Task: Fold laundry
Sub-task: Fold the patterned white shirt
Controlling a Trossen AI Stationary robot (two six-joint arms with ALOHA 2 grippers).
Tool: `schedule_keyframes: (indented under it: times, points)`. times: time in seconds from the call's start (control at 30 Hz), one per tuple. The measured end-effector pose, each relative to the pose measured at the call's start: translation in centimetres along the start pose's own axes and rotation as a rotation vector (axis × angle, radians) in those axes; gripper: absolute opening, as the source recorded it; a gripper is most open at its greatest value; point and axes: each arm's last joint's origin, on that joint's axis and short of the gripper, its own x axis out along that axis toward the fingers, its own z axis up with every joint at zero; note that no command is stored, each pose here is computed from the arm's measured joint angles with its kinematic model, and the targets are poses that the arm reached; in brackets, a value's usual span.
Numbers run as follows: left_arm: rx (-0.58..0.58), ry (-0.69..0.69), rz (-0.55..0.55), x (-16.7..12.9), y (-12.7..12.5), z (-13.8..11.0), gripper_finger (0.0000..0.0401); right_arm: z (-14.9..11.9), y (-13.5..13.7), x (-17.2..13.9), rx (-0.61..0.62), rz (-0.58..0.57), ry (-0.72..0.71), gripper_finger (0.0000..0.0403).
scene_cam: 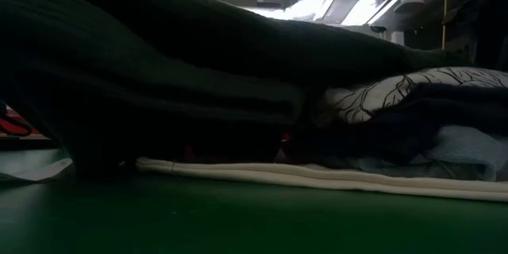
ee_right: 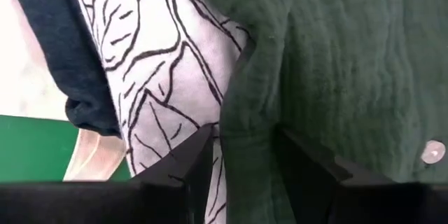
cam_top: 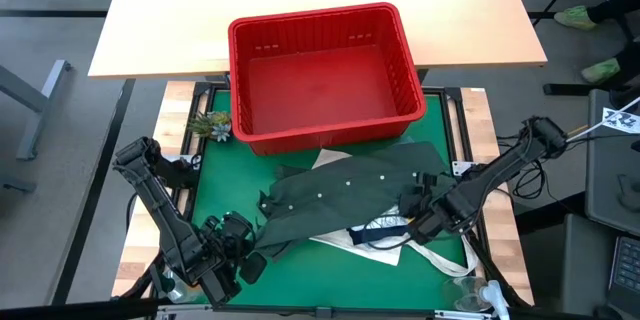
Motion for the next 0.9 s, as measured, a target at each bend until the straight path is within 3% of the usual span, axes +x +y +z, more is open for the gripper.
schedule_keyframes:
  times: [0.9]
  points:
    - [0.001, -0.001, 0.000, 0.00, 0.00, 0.00, 0.0000, -0.54, -0.47, -0.55, -0.029, -0.009, 0.117, 0.0153]
